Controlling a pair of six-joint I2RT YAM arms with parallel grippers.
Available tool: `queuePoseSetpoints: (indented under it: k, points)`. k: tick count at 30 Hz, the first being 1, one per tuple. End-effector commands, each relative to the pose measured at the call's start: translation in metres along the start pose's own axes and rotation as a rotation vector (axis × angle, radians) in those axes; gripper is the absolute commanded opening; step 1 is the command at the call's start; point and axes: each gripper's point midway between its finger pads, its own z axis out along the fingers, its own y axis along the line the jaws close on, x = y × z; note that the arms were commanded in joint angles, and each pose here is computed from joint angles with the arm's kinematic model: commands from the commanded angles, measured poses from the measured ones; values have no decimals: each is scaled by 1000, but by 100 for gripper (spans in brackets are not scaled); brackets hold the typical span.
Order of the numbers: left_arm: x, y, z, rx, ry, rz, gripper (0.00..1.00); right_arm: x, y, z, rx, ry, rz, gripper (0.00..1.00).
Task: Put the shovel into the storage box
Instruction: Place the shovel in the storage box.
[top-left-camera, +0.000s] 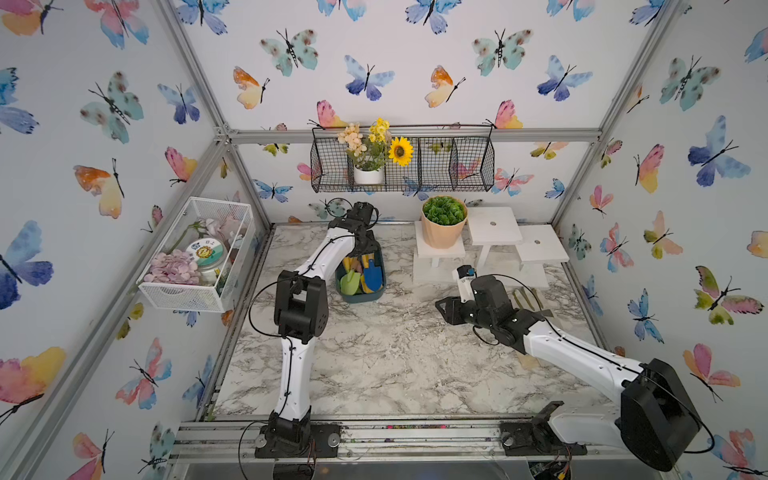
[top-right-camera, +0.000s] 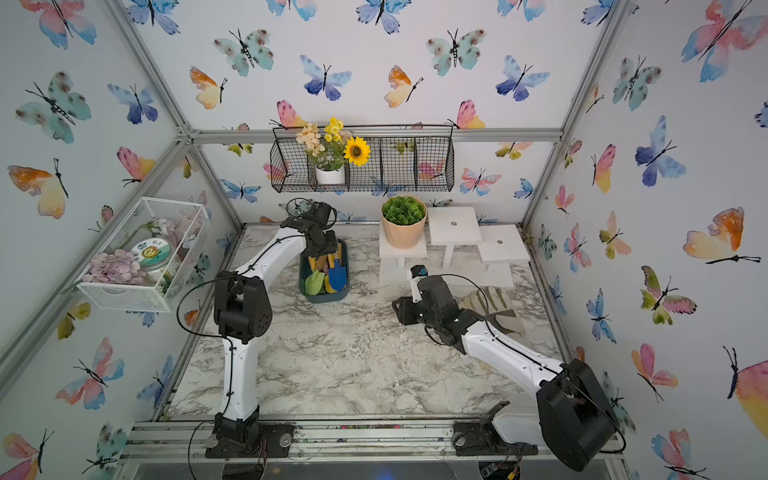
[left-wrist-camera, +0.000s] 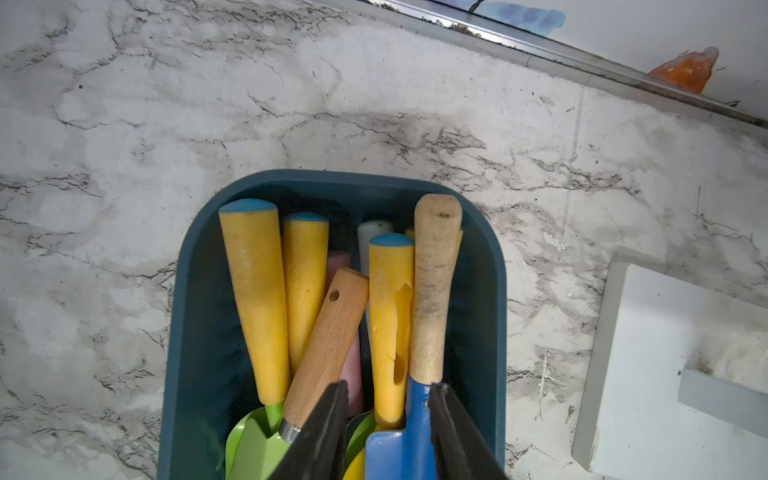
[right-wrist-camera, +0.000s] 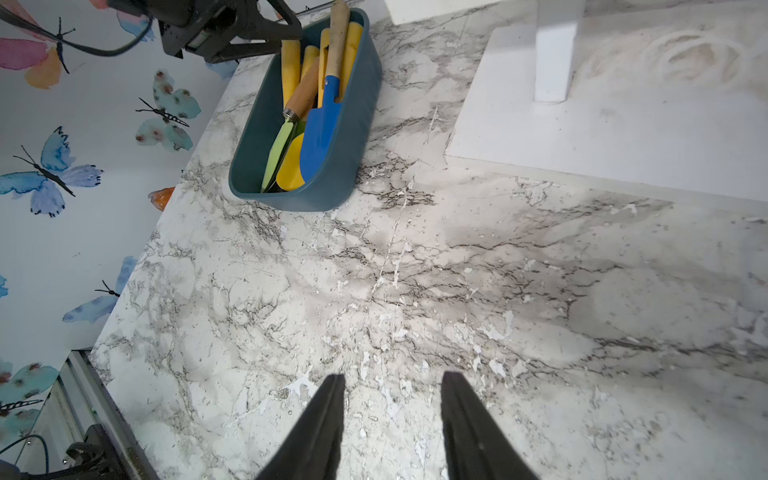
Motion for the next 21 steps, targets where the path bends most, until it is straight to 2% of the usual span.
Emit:
queuePoseSetpoints:
  k: [1, 5, 10, 16, 17, 18, 19, 20, 21]
  points:
    - [-8, 3, -25, -5, -38, -5, 38, 3, -4, -1, 18, -2, 9, 43]
    - [-7, 2, -42, 30, -54, 0, 38, 1, -2, 0, 14, -4, 8, 43]
    - [2, -5, -75, 149, -91, 23, 42, -5, 2, 1, 1, -10, -8, 44]
    - [26, -9, -108, 289, -131, 62, 52, -19, 6, 0, 8, -38, -42, 55]
    - [30, -9, -114, 307, -143, 65, 59, -22, 6, 0, 12, -47, -49, 57]
    - [35, -7, -119, 319, -152, 70, 70, -26, 7, 0, 15, -56, -57, 63]
    - [39, -5, -122, 329, -163, 71, 79, -29, 7, 0, 19, -60, -65, 87]
    - [43, -2, -128, 341, -182, 73, 96, -34, 7, 0, 26, -65, -75, 98]
    - [46, 0, -132, 348, -200, 76, 99, -38, 8, 1, 31, -69, -84, 98]
